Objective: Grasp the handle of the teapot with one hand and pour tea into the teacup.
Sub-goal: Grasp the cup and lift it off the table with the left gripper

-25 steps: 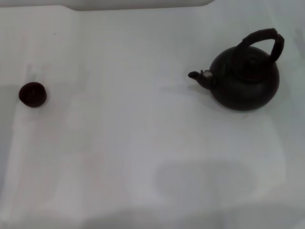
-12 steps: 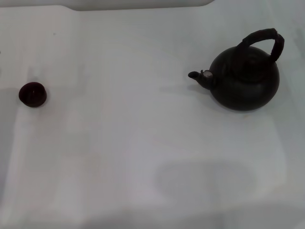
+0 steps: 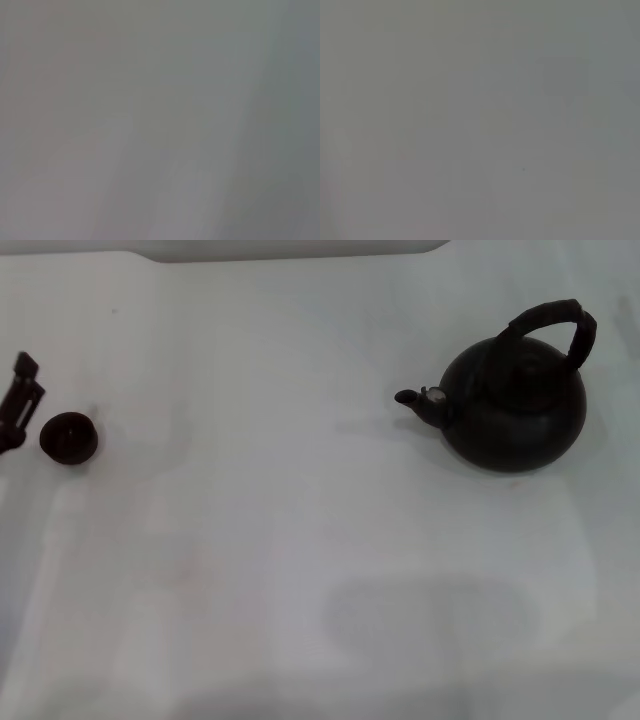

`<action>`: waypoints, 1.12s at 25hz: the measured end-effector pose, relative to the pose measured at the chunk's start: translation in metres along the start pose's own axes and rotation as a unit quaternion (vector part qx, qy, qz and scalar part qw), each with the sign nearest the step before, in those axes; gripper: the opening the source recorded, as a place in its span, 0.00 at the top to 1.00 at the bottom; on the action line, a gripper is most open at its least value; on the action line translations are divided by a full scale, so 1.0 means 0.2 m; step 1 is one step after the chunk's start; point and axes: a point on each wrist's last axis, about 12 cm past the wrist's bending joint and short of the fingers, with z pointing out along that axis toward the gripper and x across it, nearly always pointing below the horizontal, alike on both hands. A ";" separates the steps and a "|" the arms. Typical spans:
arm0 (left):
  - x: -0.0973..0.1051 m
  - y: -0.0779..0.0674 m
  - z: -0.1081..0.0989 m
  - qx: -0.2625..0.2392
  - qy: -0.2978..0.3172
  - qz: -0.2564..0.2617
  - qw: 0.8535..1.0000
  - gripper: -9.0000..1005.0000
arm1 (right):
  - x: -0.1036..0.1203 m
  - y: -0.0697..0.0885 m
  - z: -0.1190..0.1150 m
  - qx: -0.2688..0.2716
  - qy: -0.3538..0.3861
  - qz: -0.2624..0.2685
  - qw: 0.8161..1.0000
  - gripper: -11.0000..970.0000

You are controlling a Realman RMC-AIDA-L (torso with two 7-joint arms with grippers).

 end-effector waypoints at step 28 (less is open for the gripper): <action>0.13 -0.01 0.04 0.016 0.123 0.023 0.992 0.13 | -0.01 0.01 0.01 -0.002 -0.004 0.004 1.000 0.10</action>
